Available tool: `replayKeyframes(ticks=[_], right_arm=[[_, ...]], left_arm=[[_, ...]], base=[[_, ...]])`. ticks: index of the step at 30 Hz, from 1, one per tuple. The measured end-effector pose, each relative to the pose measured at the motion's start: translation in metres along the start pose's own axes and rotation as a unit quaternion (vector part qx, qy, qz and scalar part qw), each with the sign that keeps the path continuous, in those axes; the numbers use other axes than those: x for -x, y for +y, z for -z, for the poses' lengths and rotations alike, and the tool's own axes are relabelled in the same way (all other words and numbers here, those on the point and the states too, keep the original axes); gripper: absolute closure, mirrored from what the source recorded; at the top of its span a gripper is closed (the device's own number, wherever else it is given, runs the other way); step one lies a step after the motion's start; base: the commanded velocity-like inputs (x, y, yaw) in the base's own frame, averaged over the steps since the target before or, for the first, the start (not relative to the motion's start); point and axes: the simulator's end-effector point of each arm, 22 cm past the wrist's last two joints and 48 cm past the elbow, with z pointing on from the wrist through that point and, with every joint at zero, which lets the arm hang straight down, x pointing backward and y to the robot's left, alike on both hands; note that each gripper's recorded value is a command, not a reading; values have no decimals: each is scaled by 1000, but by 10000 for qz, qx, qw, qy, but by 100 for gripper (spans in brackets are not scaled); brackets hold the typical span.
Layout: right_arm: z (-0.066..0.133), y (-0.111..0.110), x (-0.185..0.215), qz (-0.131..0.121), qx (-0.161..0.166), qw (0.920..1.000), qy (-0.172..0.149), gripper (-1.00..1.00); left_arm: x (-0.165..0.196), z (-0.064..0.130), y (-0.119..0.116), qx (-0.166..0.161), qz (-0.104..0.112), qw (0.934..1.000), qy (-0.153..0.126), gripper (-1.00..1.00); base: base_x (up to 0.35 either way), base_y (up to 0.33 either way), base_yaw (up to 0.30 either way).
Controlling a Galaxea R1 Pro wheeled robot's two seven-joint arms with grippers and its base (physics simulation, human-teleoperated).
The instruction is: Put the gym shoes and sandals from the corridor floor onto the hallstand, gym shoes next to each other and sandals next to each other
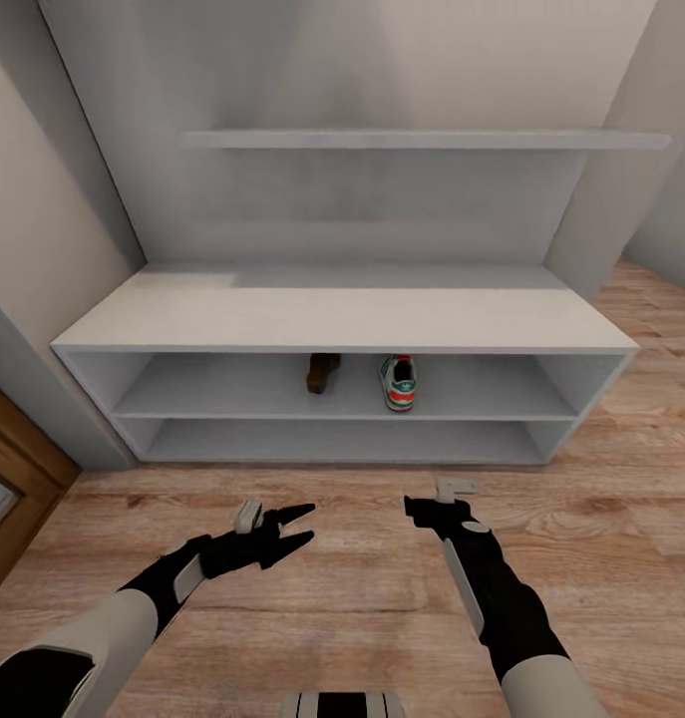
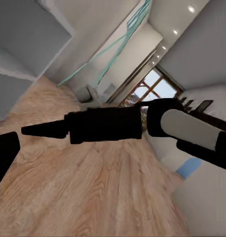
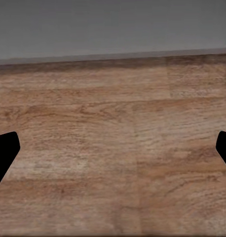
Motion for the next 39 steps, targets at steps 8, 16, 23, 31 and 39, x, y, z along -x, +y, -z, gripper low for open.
replayKeyframes(ticks=[8, 16, 23, 31, 39], right_arm=[[0, -1, -1, -14, -6, 10000, 30, -100], [0, 0, -2, -11, 0, 10000, 45, -100], [0, 0, -3, -11, -1, 10000, 50, -100], [2, -1, 1, -13, -6, 10000, 13, -100], [13, 0, 20, -18, -1, 9999, -161, -100]], left_arm=[[35, -15, -9, -265, -599, 9978, -64, -100], [40, 0, 4, 18, -681, 9977, -4, -100], [41, 3, 4, 33, -684, 9977, -4, -100], [44, 1, 1, 18, -714, 9974, -10, -100], [57, -3, -11, -43, -863, 9963, -23, -100]], base=[[-3, 0, -164], [0, 0, -254], [0, 0, -257], [0, 0, -257], [0, 0, -257]])
